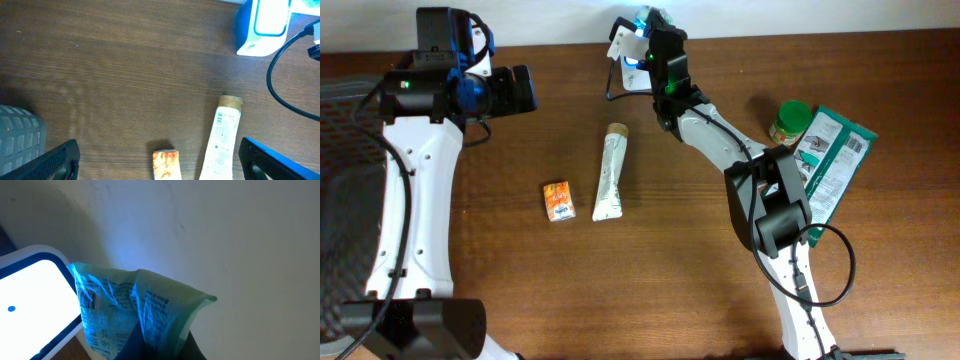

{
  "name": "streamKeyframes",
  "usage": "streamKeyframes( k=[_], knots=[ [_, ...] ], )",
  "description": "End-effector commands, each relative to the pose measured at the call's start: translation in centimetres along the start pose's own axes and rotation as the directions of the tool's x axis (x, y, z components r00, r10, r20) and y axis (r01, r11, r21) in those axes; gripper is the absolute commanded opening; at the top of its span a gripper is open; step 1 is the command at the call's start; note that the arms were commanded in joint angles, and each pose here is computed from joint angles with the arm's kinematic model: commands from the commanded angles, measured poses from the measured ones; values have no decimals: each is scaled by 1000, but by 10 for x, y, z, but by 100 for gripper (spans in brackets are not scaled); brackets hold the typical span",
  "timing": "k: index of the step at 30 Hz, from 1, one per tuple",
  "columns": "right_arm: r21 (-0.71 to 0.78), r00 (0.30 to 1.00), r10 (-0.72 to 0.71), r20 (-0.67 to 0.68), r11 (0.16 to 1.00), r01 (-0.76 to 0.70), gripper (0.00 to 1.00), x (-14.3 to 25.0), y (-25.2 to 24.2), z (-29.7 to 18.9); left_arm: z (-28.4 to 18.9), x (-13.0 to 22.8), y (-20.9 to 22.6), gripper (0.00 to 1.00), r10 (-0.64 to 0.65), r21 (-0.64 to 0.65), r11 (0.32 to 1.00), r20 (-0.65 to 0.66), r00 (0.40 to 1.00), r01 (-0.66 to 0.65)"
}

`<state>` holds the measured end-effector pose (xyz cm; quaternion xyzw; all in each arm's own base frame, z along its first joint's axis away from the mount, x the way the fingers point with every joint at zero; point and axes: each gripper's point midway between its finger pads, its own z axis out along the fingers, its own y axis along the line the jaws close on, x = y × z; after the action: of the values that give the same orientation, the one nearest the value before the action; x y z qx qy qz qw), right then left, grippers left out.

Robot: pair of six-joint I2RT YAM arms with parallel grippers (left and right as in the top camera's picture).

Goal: Scan the item barcode
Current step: 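Hold the mint-green pouch in front of the scanner, then carry the pouch right and drop it onto the green packet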

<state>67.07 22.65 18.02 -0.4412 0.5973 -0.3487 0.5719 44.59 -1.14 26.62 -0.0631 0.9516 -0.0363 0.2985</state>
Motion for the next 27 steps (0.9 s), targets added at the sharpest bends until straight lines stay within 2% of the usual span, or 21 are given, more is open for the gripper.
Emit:
streamKeyframes(
  k=[1,5,11,15,19,22,27],
  knots=[
    [18,1000,9,21,1000,-10,4,-9,-7,0,0,-1,1,99,5,-3,1000,3,1000,-5],
    [31,999,23,27,999,-24,4,-13,-17,-3,0,-1,1,99,5,-3,1000,3,1000,-5],
    [70,976,207,61,975,-211,4,-34,-83,-26,0,-1,1,99,5,-3,1000,4,1000,-5],
    [-2,927,373,39,928,-373,4,-48,-117,-57,0,-1,1,99,5,-3,1000,3,1000,-5],
    [-136,833,552,-48,822,-553,4,-53,-129,-95,0,-1,1,99,5,-3,1000,4,1000,-5],
    [-181,724,659,-205,701,-690,4,-41,-129,-131,0,-1,1,99,5,-3,1000,4,1000,-5],
    [-118,480,702,-526,499,-859,4,-3,-107,-198,0,-1,1,99,5,-3,1000,4,1000,-5]
  ],
)
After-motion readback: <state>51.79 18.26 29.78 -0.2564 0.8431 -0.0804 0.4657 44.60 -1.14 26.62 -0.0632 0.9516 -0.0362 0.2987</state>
